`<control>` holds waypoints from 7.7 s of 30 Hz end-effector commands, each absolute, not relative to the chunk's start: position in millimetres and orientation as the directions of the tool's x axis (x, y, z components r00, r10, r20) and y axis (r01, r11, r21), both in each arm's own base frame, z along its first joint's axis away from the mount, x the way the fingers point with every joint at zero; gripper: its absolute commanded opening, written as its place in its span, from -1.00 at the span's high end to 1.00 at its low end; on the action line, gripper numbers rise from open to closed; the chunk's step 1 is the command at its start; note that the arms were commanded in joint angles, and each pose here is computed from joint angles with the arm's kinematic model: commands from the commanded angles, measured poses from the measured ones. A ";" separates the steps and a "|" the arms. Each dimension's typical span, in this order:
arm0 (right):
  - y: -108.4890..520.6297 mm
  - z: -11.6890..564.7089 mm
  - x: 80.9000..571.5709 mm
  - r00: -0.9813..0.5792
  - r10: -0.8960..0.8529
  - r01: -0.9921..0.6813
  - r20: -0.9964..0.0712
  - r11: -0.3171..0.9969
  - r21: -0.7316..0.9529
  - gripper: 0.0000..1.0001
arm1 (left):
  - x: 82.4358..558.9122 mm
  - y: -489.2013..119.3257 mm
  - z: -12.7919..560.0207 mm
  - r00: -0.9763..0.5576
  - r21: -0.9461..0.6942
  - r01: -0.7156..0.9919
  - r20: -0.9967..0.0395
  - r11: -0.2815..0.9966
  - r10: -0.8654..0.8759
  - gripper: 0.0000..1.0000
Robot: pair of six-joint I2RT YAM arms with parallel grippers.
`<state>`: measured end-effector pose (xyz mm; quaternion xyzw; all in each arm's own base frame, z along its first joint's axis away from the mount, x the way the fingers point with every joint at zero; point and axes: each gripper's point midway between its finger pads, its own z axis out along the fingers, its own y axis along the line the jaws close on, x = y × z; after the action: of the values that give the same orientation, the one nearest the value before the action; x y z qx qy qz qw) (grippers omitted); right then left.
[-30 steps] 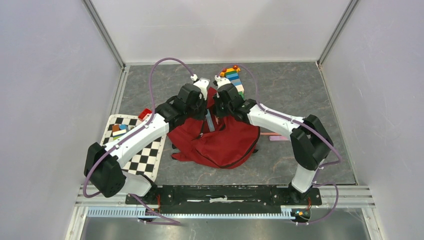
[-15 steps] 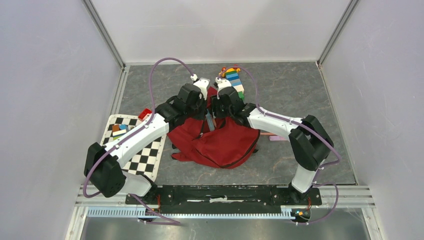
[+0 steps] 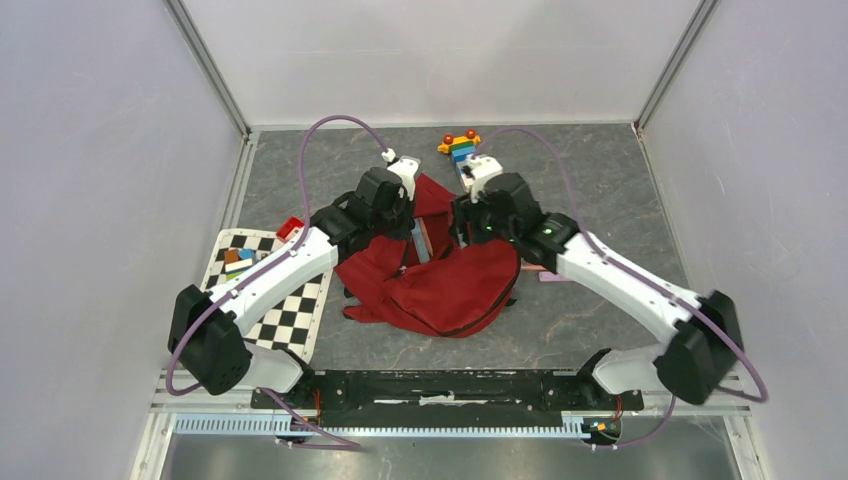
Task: Pack the student bag
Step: Place the stationery in the student bag, then pick up the stationery from the center of the board, then place the stationery in the student bag, then pick up the stationery from the center of the board.
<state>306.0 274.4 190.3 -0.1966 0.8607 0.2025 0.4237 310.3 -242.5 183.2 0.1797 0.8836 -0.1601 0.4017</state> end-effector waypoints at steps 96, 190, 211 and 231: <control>-6.3 -12.2 243.2 -0.882 0.081 0.195 -0.464 0.960 -0.202 0.68 | 312.2 -249.2 205.5 -0.557 -0.134 0.489 -0.808 0.862 0.190 0.96; 307.6 190.2 335.8 -0.422 -0.005 -0.510 -0.906 0.828 0.233 -0.06 | 318.6 -241.1 203.2 -0.549 -0.106 0.456 -0.815 0.884 0.185 0.96; 47.7 91.2 302.3 -0.653 0.242 0.201 -0.717 0.969 0.144 -0.23 | 320.3 -238.7 200.5 -0.555 -0.108 0.454 -0.811 0.885 0.186 0.96; 48.1 40.7 325.9 -0.750 0.269 0.227 -0.605 0.963 0.148 -0.47 | 318.7 -243.3 198.3 -0.564 -0.127 0.466 -0.805 0.876 0.184 0.96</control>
<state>296.5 42.0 23.7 0.1261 0.9483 0.0149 0.2908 312.6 -239.3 182.4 0.1758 0.8847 -0.1555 0.4028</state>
